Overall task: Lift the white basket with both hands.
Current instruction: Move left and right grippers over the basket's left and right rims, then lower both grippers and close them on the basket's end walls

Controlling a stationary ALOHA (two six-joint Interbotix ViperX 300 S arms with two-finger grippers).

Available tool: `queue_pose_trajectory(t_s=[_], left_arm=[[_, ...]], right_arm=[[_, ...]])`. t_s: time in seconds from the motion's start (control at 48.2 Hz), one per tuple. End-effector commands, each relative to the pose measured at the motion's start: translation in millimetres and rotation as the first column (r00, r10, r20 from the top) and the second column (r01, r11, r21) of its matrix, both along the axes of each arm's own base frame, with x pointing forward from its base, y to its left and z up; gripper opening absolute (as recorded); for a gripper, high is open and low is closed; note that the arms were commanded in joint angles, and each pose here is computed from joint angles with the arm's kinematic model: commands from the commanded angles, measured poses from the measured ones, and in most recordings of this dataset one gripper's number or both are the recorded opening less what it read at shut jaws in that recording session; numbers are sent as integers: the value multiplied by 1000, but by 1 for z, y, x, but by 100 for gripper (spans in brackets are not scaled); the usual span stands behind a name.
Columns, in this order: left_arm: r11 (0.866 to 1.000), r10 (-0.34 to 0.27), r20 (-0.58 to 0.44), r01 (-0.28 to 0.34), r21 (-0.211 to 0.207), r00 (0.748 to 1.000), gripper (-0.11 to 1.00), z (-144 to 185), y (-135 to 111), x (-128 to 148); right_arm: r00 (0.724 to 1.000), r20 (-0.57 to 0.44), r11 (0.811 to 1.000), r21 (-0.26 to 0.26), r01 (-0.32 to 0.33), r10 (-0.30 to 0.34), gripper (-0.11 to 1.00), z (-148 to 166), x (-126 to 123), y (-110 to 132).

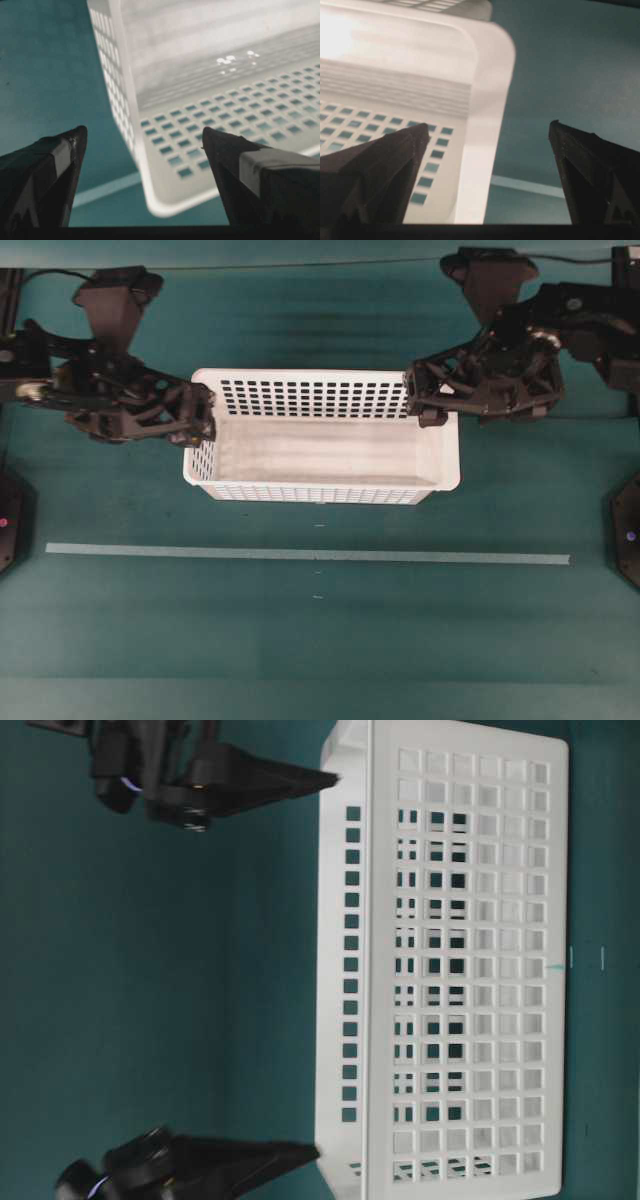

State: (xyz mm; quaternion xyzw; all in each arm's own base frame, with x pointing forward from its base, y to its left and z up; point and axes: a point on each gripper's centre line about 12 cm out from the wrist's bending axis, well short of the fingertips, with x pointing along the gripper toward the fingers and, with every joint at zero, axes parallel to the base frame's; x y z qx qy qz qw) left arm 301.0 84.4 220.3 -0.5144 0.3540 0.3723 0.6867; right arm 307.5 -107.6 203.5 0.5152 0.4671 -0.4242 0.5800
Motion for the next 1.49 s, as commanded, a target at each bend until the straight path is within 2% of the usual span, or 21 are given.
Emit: queue_pose_trajectory(t_s=[0.0,0.124,0.27,0.415,0.747,0.913,0.954,1.016,1.162,1.224,1.265,1.348,1.473], left_arm=[[1000,-1,33,0,12,999,93,1,4,11],[1000,0,32,-1,10,999,93,-15,7,22],[1000,2,-28,-2,-7,1000,93,-37,8,23],[1000,0,-62,-1,-16,998,93,-50,7,22],[1000,0,-44,-1,-13,999,92,-50,8,25],[1000,1,-39,-2,-13,999,88,-50,8,25],[1000,1,-41,-1,-12,999,85,-50,8,25],[1000,2,-40,-3,-11,999,73,-50,8,25],[1000,0,-26,-1,-8,1000,31,-49,8,26],[1000,2,-18,-2,-6,1000,17,-49,9,27],[1000,0,-15,0,-5,1000,10,-49,8,28],[1000,2,-15,-2,-5,1000,3,-49,9,27],[1000,0,-16,0,-5,1000,2,-49,8,27]], right_arm=[[1000,-6,1000,3,5,-5,97,-13,4,0],[999,16,1000,-1,30,-30,97,-34,10,3],[996,59,998,-9,64,-64,97,-49,15,3],[995,68,997,-12,71,-70,97,-59,18,3],[996,61,997,-7,73,-72,97,-61,18,4],[992,62,993,6,114,-114,93,-61,18,5],[990,65,992,9,122,-123,90,-60,19,5],[989,67,991,16,135,-135,79,-60,19,5],[988,65,990,20,142,-143,39,-60,20,5],[988,63,990,21,142,-143,23,-61,19,5],[988,64,990,22,141,-143,16,-61,19,5],[988,65,990,21,141,-142,15,-60,20,5],[988,65,990,21,141,-142,15,-60,20,5]])
